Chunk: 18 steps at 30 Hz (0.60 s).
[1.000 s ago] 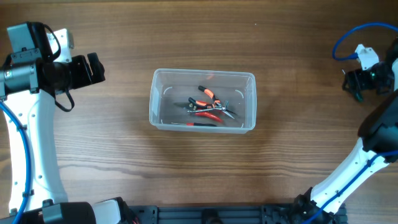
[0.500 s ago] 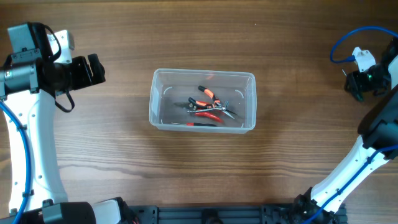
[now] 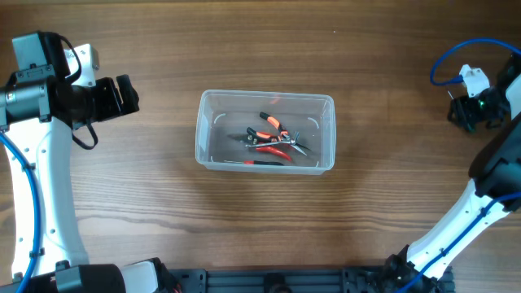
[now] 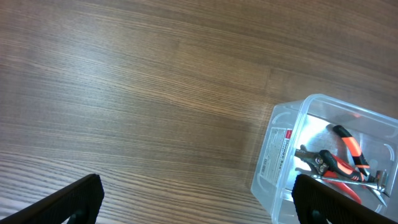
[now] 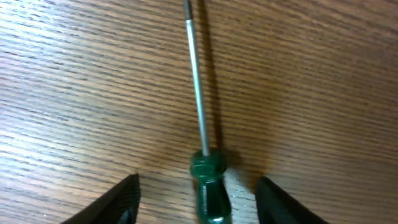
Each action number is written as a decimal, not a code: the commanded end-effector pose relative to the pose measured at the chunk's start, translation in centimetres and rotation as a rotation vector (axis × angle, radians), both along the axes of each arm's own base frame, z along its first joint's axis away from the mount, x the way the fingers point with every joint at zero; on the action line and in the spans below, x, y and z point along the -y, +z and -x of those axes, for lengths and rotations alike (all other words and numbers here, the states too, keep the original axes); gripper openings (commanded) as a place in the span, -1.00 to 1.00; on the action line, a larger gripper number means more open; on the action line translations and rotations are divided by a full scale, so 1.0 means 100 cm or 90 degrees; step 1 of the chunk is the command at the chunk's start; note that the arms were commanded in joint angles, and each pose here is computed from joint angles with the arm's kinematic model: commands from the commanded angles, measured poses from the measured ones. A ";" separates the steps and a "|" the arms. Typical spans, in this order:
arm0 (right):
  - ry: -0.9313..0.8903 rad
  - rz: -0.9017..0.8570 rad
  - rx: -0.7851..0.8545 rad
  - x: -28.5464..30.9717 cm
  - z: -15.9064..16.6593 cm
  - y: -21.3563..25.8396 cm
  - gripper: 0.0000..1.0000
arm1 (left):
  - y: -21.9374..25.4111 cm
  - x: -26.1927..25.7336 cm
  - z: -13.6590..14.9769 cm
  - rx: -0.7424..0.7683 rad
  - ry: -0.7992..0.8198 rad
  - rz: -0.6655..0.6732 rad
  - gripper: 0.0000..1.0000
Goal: Pack container
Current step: 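Grasp the green-handled screwdriver with the right gripper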
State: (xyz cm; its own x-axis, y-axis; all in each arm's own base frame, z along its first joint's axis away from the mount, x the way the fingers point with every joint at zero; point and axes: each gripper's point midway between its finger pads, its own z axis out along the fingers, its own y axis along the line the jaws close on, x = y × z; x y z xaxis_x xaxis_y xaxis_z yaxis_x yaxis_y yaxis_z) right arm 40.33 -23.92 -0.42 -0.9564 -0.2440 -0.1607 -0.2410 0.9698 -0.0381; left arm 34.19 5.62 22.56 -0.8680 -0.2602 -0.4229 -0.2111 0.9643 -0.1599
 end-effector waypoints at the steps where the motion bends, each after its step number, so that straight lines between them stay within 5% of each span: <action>1: -0.003 -0.025 -0.067 -0.010 0.025 -0.037 0.08 | 0.001 0.002 0.001 0.002 0.001 0.011 0.99; 10: -0.005 -0.026 -0.065 -0.010 0.024 -0.037 -0.59 | 0.001 0.002 0.001 0.002 0.001 0.011 0.99; 13: -0.007 -0.037 -0.058 -0.013 0.022 -0.037 -0.66 | 0.001 0.002 0.001 0.002 0.001 0.011 1.00; 15: -0.024 -0.038 -0.054 -0.012 0.020 -0.037 -0.91 | 0.001 0.002 0.001 0.002 0.001 0.011 1.00; 18: -0.070 -0.043 -0.038 -0.012 0.014 -0.035 -0.91 | 0.001 0.002 0.001 0.002 0.001 0.011 0.99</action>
